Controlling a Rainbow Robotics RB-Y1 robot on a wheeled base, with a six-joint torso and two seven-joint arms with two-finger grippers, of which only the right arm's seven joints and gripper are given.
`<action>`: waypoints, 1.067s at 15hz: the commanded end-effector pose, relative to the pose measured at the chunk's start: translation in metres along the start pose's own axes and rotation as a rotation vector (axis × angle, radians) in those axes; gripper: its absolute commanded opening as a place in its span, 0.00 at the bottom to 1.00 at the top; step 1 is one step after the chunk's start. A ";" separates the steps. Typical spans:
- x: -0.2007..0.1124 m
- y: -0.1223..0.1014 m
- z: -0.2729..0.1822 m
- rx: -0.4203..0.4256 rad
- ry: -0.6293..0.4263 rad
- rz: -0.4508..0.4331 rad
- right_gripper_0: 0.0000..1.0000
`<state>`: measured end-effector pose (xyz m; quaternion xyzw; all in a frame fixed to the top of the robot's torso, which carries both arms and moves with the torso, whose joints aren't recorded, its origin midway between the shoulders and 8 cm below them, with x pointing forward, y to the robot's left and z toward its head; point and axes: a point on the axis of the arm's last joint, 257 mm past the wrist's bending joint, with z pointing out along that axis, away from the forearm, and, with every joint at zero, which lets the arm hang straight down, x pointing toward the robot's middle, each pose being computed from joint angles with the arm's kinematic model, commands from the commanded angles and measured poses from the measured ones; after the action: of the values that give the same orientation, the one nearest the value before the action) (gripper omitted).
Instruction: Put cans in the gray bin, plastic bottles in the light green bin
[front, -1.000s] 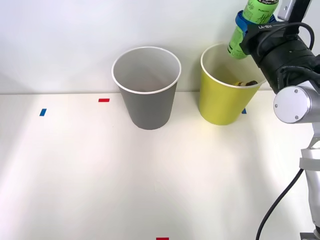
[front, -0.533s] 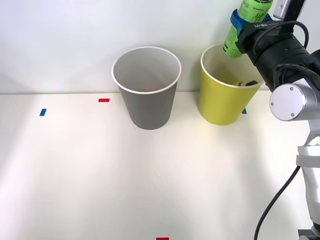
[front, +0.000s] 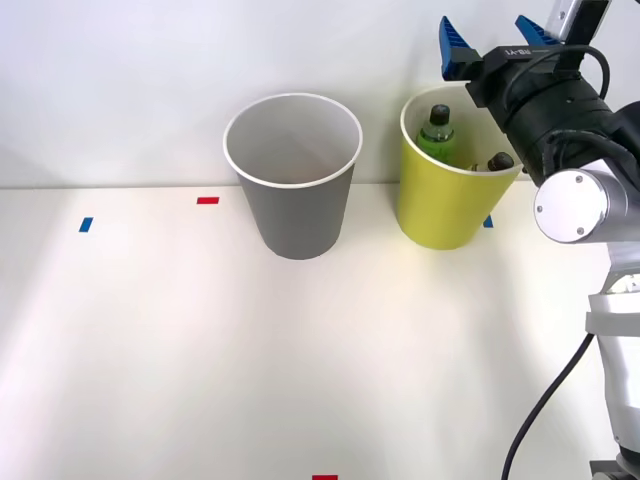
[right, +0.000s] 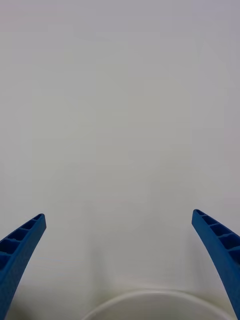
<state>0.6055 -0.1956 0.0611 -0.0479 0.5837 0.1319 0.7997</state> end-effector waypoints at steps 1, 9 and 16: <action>0.000 0.005 0.001 -0.003 -0.007 0.021 1.00; -0.015 0.004 -0.047 0.038 -0.201 0.100 1.00; 0.014 -0.010 -0.150 0.140 -0.172 0.120 1.00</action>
<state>0.4834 -0.2351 0.0074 0.0408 0.5244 0.1436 0.8383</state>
